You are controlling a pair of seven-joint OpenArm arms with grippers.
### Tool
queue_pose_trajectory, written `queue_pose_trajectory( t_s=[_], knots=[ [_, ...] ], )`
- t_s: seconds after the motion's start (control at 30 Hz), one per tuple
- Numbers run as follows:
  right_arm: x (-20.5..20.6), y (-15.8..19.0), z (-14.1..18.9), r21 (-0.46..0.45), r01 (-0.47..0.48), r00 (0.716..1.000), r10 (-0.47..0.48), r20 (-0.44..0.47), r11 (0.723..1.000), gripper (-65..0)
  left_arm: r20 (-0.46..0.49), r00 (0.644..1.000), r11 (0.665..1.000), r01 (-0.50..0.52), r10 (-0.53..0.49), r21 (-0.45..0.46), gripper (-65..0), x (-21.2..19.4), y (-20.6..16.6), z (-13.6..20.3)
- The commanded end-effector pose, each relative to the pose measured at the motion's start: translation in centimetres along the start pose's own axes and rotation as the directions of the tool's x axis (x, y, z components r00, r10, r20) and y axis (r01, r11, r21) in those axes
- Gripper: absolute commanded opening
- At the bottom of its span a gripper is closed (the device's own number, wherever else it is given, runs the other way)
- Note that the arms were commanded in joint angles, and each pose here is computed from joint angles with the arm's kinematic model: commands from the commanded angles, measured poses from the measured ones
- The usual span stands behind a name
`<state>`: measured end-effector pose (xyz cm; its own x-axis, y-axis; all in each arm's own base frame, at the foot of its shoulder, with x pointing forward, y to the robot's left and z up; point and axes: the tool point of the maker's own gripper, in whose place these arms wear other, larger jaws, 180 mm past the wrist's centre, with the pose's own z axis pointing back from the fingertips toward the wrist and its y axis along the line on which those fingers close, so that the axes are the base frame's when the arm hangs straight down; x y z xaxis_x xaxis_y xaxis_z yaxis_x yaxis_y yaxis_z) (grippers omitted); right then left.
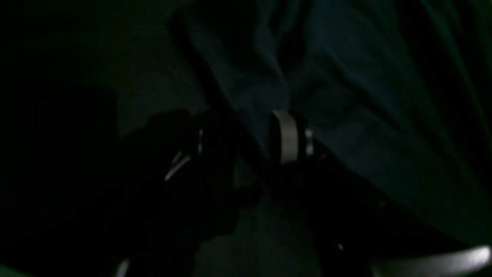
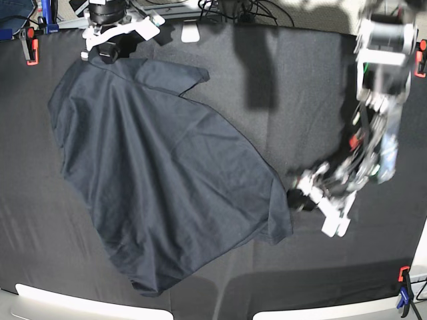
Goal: Layout the t-shirt on the table in an organized manner, then fold the t-shirt properly
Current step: 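Reach the left gripper to the shirt's hem corner and grasp it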
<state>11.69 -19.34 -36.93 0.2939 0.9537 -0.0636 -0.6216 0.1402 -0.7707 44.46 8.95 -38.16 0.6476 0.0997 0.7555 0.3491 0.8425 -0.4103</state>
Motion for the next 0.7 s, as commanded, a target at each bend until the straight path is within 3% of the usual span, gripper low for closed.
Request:
queue_pose_trajectory(
  t_s=[0.0, 0.27, 0.47, 0.67],
  knots=[
    [-0.1, -0.9, 0.2, -0.034, 0.008, 1.000, -0.008, 0.003, 0.999, -65.0, 0.054, 0.999, 1.000, -0.003, 0.004, -0.015, -44.9, 3.0, -0.3, -0.4],
    [-0.2, -0.9, 0.2, -0.034, 0.008, 1.000, -0.008, -0.007, 0.999, -65.0, 0.021, 0.996, 0.996, -0.090, 0.090, 0.008, -44.9, 5.0, 0.9, -3.0],
    [-0.3, -0.9, 0.2, -0.034, 0.008, 1.000, -0.008, -0.011, 0.999, -65.0, 0.031, 0.996, 0.987, -0.086, 0.082, 0.137, -44.9, 5.2, 3.6, -3.1],
    [-0.3, -1.2, 0.2, -0.051, 0.038, 0.999, -0.039, -0.009, 0.998, -65.0, 0.017, 0.996, 0.989, -0.088, 0.087, 0.117, -44.9, 4.6, 2.8, -3.5]
  ],
)
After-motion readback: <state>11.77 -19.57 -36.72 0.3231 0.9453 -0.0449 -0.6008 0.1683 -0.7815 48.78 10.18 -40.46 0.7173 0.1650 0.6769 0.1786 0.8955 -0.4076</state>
